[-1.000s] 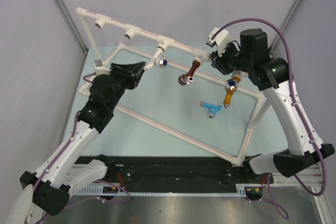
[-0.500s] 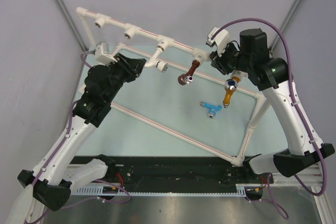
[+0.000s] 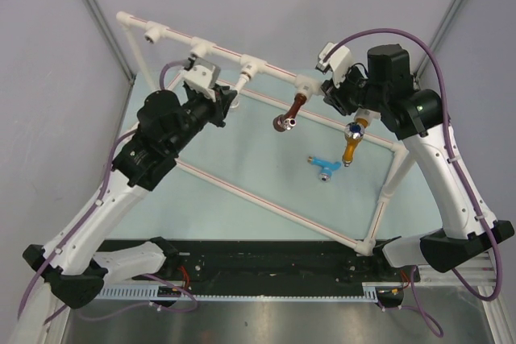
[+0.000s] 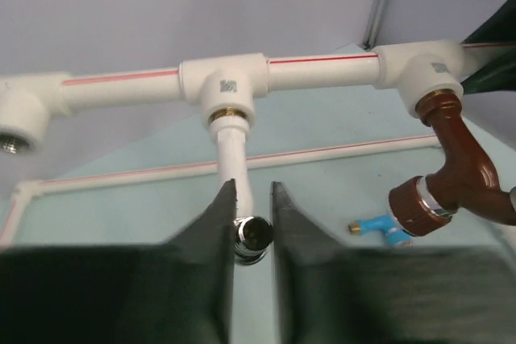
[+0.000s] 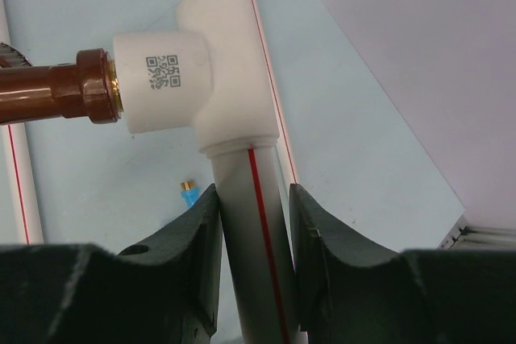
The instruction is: Install the water faucets
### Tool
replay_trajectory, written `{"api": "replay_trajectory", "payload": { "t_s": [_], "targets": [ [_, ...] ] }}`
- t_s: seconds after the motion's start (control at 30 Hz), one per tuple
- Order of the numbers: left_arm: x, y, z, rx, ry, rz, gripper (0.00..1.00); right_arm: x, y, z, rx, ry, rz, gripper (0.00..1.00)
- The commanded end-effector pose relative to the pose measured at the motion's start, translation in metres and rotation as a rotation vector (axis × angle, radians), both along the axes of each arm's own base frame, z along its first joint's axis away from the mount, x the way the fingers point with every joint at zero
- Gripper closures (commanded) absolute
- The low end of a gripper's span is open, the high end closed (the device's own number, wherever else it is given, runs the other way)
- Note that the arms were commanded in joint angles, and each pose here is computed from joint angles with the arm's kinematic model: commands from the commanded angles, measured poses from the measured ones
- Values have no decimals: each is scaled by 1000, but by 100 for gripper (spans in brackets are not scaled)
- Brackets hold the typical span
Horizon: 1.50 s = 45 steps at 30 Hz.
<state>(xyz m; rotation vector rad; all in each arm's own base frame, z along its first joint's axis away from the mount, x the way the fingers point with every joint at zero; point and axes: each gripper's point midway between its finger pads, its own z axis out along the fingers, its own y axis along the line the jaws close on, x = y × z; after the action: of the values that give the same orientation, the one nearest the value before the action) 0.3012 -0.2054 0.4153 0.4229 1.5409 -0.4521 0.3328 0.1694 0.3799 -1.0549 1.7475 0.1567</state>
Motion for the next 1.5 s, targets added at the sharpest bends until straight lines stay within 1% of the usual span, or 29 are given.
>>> {"api": "replay_trajectory", "payload": {
  "t_s": [0.0, 0.17, 0.23, 0.3, 0.47, 0.57, 0.6, 0.67, 0.7, 0.77, 0.8, 0.87, 0.9, 0.97, 1.0, 1.03, 1.1, 1.13, 1.17, 1.2, 1.23, 1.27, 1.3, 1.33, 1.37, 1.4, 1.43, 1.47],
  "targets": [
    [-8, -20, 14, 240, -157, -93, 95, -2, -8, -15, 9, 86, -98, 100],
    [-17, -41, 1, 398, -189, -164, 93, -3, -9, -15, 8, 83, -100, 100],
    [-20, -50, -2, 432, -199, -198, 86, -3, -8, -15, 7, 87, -101, 100],
    [-28, -61, -4, 451, -202, -236, 82, -3, -8, -15, 7, 85, -99, 100],
    [-35, -74, -14, 492, -187, -271, 80, -3, -8, -16, 4, 88, -99, 100],
    [-46, -82, -18, 513, -186, -329, 72, -3, -7, -16, 5, 87, -97, 100],
    [-48, -85, -20, 518, -184, -350, 68, -2, -7, -16, 5, 87, -97, 100],
    [-54, -90, -29, 539, -161, -384, 63, -2, -6, -16, 6, 88, -95, 100],
    [-56, -92, -31, 542, -152, -394, 57, -2, -6, -17, 4, 90, -94, 100],
    [-60, -95, -38, 554, -126, -419, 50, -2, -6, -17, 6, 90, -95, 100],
    [-61, -97, -41, 554, -112, -428, 45, -2, -6, -17, 5, 89, -96, 100],
    [-66, -102, -43, 543, -89, -452, 39, -2, -6, -17, 3, 90, -96, 100],
    [-68, -103, -37, 510, -80, -453, 31, -2, -6, -17, 3, 88, -96, 100],
    [-71, -103, -19, 449, -89, -448, 23, -2, -6, -16, 3, 88, -96, 100],
    [-74, -100, -7, 389, -78, -426, 17, -2, -6, -17, 3, 88, -96, 100],
    [-69, -92, 19, 262, -61, -338, 8, -1, -6, -17, 3, 90, -98, 100],
    [-67, -77, 48, 131, -69, -251, 3, -2, -6, -17, 3, 90, -98, 100],
    [-70, -73, 58, 42, -41, -232, 0, -1, -5, -19, 1, 96, -96, 100],
    [-74, -65, 75, -25, -61, -223, 0, -1, -5, -19, 2, 95, -98, 100],
    [-73, -57, 83, -94, -43, -200, 0, -1, -5, -19, 2, 95, -99, 100],
    [-72, -52, 85, -185, 8, -177, 0, -1, -5, -17, 4, 92, -97, 100],
    [-71, -45, 90, -242, 24, -158, 0, 0, -5, -19, 2, 96, -97, 100],
    [-65, -28, 96, -301, 34, -112, 0, 0, -5, -19, 1, 96, -96, 100],
    [-63, -25, 91, -385, 98, -94, 0, 0, -4, -19, 1, 96, -95, 100],
    [-60, -18, 92, -438, 120, -79, 0, 0, -5, -19, 2, 95, -97, 100],
    [-56, 1, 96, -496, 120, -38, 0, 0, -4, -19, 0, 97, -94, 100],
    [-53, 3, 83, -562, 181, -26, 0, 0, -4, -19, 1, 96, -93, 100],
    [-53, 5, 83, -596, 193, -39, 0, 0, -4, -18, 3, 92, -93, 100]
  ]
}}
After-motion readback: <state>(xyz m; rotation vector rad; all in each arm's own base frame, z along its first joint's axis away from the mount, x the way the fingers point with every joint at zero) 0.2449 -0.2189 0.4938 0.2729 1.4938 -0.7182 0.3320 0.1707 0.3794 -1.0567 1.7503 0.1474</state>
